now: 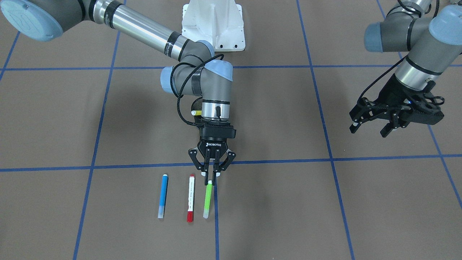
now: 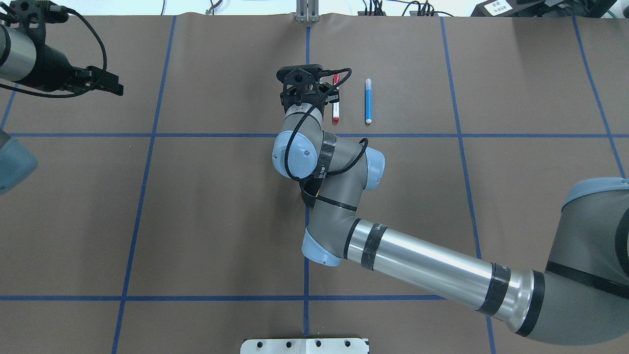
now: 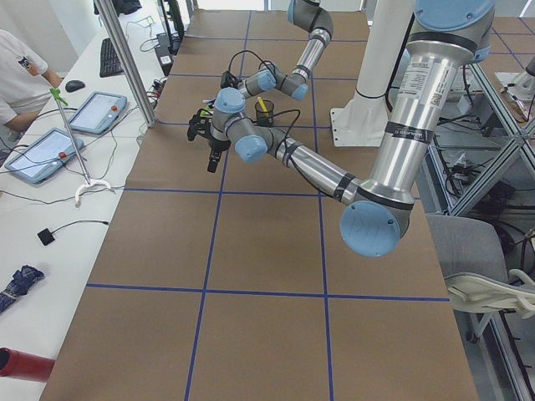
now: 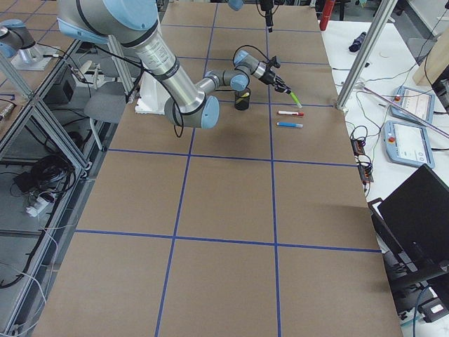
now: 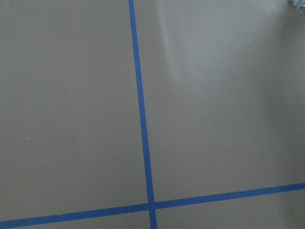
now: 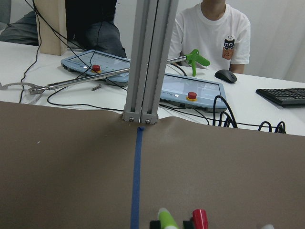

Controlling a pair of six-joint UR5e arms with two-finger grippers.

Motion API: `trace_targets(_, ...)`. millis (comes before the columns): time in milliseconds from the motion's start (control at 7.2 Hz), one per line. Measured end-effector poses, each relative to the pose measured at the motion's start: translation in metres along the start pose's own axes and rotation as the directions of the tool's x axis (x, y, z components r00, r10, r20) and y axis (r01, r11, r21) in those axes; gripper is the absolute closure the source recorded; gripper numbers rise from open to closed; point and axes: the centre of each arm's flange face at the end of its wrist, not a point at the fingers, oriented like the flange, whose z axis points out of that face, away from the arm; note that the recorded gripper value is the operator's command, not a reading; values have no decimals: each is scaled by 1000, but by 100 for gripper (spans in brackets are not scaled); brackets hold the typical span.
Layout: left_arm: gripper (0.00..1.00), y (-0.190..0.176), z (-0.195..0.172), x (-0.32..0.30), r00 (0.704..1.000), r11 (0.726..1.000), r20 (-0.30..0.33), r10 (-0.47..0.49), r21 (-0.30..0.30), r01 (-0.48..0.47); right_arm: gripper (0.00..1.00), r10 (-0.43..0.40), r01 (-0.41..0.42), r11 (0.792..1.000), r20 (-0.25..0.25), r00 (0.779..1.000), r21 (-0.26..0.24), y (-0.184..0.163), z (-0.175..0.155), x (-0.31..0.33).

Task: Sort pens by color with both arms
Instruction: 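Carry the green highlighter farther from the robot and set it beside the red-capped marker, then withdraw the right gripper while the left gripper moves toward the cup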

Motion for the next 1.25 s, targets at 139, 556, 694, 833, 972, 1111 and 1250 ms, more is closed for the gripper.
trace_targets(139,1,0,0,0,1000,1000,-1,0,1,0,0,2,-2,1000,6,1000,-8,0,-1,-1)
trace_targets(556,1,-1,1,2,1000,1000,-1,-9,0,9,0,-21,24,999,76,997,-31,-18,-18,2)
trace_targets(694,1,-5,2,9,999,999,-6,-42,0,42,0,-26,32,998,127,992,-48,-34,-30,10)
trace_targets(833,1,-9,5,25,996,997,-18,-83,-3,83,0,-13,27,997,176,984,-78,-48,-39,27)
trace_targets(972,1,-11,10,48,993,993,-25,-119,-13,118,0,11,17,992,218,976,-127,-64,-41,58)
trace_targets(1111,1,-15,14,77,989,988,-8,-151,-22,151,0,40,10,980,252,967,-196,-79,-41,104)
trace_targets(1250,1,-20,18,117,985,985,38,-170,-30,171,0,75,6,959,275,958,-282,-90,-41,166)
